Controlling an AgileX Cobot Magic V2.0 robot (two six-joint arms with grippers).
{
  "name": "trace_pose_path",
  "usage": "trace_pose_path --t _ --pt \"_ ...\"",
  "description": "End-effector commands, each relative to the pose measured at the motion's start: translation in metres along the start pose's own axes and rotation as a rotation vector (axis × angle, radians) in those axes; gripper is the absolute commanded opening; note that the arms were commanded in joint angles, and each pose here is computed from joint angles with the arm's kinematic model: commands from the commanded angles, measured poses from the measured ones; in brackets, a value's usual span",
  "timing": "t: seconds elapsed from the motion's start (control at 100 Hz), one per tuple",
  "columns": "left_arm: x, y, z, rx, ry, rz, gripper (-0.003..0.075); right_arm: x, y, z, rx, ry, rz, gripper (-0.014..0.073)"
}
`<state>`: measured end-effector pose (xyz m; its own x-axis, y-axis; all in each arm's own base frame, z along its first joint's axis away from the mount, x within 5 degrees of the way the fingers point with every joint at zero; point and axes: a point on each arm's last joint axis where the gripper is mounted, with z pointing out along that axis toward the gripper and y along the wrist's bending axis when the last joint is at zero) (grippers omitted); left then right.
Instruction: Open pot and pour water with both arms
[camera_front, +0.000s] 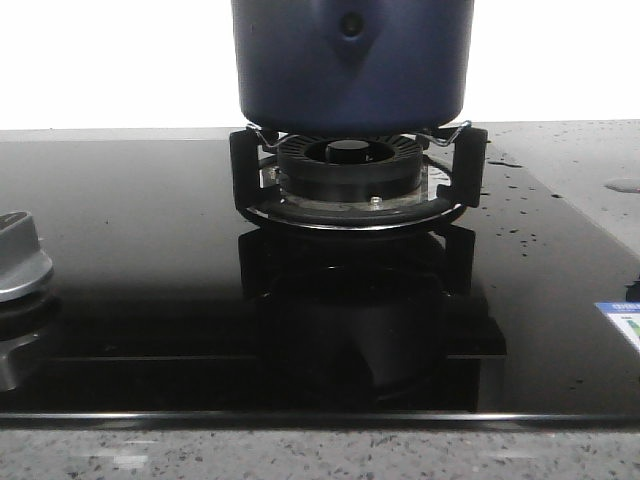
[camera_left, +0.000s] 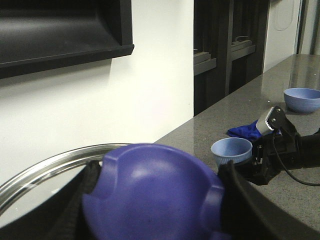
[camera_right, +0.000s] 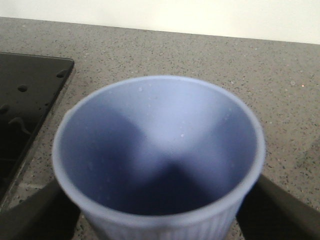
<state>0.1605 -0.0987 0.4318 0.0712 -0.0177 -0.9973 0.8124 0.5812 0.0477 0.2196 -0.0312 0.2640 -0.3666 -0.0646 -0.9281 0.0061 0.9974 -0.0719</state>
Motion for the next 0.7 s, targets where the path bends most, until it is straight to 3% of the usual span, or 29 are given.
trace_pose_path --t 0.0,0.16,0.38,0.47,0.69 --pt "-0.017 -0.003 -0.003 0.004 -0.085 -0.043 0.0221 -0.017 0.001 -0.007 -0.017 -0.084 0.006 0.0522" --pt "-0.017 -0.003 -0.003 0.007 -0.085 -0.041 0.0221 -0.024 0.001 -0.019 -0.01 -0.136 -0.001 0.0622" --pt "-0.009 0.001 0.014 0.021 -0.067 -0.048 0.0221 -0.043 0.004 -0.056 0.016 -0.281 -0.028 0.0622" --pt "-0.004 0.004 0.03 0.054 -0.069 -0.02 0.0221 -0.049 0.007 -0.074 0.021 -0.35 -0.041 0.062" --pt "0.004 0.023 0.079 0.126 -0.072 -0.106 0.0221 -0.058 0.017 -0.114 0.015 -0.494 -0.069 0.0594"
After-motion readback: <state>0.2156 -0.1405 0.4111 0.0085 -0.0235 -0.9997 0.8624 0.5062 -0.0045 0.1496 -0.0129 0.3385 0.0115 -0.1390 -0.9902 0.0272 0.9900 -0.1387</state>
